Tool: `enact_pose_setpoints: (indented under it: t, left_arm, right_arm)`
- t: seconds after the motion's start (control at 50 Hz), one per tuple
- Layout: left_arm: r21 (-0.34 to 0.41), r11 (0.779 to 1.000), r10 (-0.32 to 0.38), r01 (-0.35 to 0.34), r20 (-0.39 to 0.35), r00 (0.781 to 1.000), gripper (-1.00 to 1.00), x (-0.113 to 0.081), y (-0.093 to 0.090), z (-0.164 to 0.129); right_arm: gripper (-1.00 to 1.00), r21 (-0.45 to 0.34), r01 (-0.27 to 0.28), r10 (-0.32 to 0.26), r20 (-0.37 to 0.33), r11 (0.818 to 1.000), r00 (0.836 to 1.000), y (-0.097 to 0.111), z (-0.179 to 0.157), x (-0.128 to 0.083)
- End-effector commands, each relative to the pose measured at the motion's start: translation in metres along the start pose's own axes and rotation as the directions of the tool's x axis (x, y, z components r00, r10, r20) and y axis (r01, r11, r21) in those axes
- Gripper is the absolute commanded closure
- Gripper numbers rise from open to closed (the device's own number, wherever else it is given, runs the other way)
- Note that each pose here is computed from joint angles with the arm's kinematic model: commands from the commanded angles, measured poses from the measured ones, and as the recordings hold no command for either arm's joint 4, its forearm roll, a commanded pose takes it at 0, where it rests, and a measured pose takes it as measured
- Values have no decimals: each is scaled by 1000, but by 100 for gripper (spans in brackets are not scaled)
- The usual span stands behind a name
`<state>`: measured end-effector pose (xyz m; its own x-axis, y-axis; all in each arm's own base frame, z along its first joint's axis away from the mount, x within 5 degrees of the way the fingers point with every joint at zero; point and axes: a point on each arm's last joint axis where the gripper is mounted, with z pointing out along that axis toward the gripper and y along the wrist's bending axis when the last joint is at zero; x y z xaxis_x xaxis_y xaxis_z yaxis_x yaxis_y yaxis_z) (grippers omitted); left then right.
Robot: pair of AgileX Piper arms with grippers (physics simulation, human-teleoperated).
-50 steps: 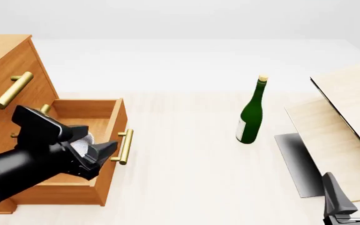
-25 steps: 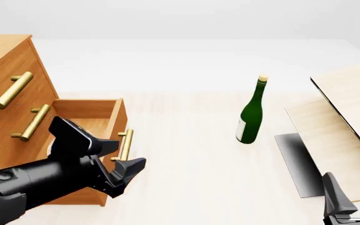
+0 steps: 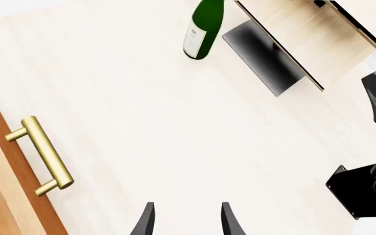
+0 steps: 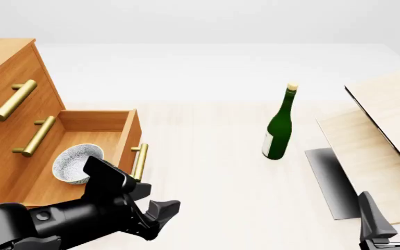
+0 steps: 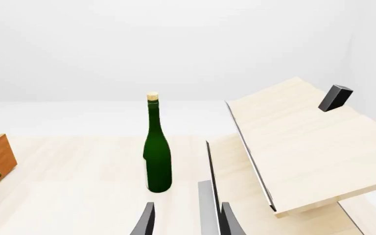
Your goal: Put the bowl in the bottom drawer of the cabinet and close it.
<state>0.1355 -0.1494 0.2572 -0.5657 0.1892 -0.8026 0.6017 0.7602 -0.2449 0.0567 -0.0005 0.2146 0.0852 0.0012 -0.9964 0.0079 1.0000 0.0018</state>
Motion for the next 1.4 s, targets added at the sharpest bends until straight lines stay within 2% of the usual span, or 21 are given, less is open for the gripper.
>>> enact_pose_setpoints:
  t: [0.02, 0.22, 0.38, 0.54, 0.64, 1.06, 1.1, 1.26, 1.4]
  left_arm:
    - [-43, 991, -130, 127, -55, 990, -100, 23, 11, 13]
    - [-102, 973, -212, 205, -64, 975, -100, 40, 27, 19]
    - [-154, 958, -252, 241, -55, 966, -100, 50, 41, 18]
    - [-228, 934, -289, 275, -28, 957, -100, 54, 60, 13]
    - [-274, 910, -327, 310, -18, 945, -100, 61, 71, 14]
    - [-381, 855, -374, 352, 17, 927, -100, 72, 98, 7]
    - [-401, 844, -376, 356, 31, 926, -100, 72, 103, 4]
    - [-443, 828, -360, 344, 51, 932, -100, 70, 113, -4]
    - [-450, 820, -371, 355, 56, 927, -100, 72, 115, -4]
  right_arm:
    - [-100, 0, 0, 0, 0, 1000, 1000, 0, 0, 0]
    - [-100, 0, 0, 0, 0, 1000, 1000, 0, 0, 0]
    - [-100, 0, 0, 0, 0, 1000, 1000, 0, 0, 0]
    - [-100, 0, 0, 0, 0, 1000, 1000, 0, 0, 0]
    - [-100, 0, 0, 0, 0, 1000, 1000, 0, 0, 0]
    - [-100, 0, 0, 0, 0, 1000, 1000, 0, 0, 0]
    - [-100, 0, 1, -1, -1, 1000, 1000, 0, 0, 0]
    - [-100, 0, 0, 0, 0, 1000, 1000, 0, 0, 0]
    - [-100, 0, 0, 0, 0, 1000, 1000, 0, 0, 0]
